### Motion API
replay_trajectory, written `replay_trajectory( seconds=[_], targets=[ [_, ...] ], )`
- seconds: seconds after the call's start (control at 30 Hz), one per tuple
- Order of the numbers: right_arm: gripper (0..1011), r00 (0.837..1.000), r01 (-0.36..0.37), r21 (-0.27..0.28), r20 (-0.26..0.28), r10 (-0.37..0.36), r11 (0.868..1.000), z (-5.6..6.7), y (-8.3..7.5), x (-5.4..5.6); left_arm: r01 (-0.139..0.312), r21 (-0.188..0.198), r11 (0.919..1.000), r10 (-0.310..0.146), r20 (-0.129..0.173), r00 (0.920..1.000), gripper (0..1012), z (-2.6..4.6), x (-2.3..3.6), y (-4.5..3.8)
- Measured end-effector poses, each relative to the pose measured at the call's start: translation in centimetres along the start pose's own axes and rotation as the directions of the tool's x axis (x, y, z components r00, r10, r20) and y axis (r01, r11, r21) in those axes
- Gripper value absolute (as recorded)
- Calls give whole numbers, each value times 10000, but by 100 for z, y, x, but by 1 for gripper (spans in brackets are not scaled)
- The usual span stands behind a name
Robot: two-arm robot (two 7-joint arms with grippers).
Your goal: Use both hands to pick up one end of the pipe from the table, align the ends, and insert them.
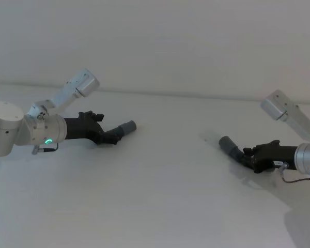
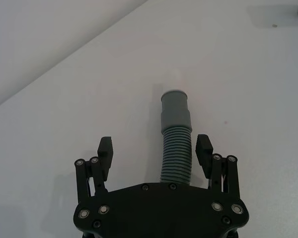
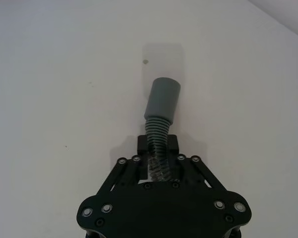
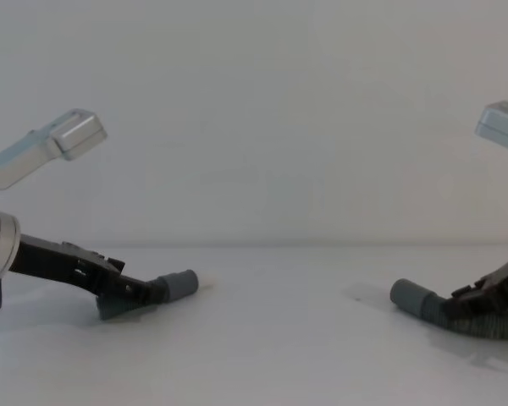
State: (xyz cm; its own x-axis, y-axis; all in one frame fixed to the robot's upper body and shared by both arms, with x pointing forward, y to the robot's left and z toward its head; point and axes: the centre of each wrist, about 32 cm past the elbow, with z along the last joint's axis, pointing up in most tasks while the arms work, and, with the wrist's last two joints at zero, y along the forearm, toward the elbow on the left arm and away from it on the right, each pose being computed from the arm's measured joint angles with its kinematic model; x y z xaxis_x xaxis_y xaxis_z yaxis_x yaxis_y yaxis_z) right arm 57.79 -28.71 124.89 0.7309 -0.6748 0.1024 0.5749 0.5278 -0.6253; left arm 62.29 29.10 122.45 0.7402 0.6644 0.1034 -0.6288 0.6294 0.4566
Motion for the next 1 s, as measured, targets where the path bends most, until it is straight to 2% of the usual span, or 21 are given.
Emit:
replay_trajectory(
  seconds=[0.3, 0.4, 0.43, 0.7, 0.83, 0.87, 1.0],
  targets=[
    [501, 10000, 3, -1, 0, -3, 10000, 0, 0, 0, 0, 0, 10000, 0, 0, 10000, 1001, 0, 0, 0],
    [574, 10000, 4, 0, 0, -4, 10000, 0, 0, 0, 0, -1, 10000, 0, 0, 10000, 1001, 0, 0, 0],
    [644, 10000, 5, 1, 0, -5, 10000, 0, 0, 0, 0, 0, 10000, 0, 0, 10000, 1001, 0, 0, 0],
    [881, 10000, 8, 1, 2, -8, 10000, 0, -1, 1, 0, 0, 10000, 0, 0, 10000, 1001, 0, 0, 0],
    [952, 10000, -1, 8, 38, 1, 10000, -1, 2, -1, 0, -1, 10000, 0, 0, 10000, 1001, 0, 0, 0],
    [1000, 10000, -6, 18, 69, 6, 10000, -4, 5, 0, 0, -1, 10000, 0, 0, 10000, 1001, 0, 0, 0],
    [1005, 9999, -44, 31, 150, 43, 10000, -5, 16, 1, 0, -1, 10000, 0, 0, 10000, 1001, 0, 0, 0]
  ],
)
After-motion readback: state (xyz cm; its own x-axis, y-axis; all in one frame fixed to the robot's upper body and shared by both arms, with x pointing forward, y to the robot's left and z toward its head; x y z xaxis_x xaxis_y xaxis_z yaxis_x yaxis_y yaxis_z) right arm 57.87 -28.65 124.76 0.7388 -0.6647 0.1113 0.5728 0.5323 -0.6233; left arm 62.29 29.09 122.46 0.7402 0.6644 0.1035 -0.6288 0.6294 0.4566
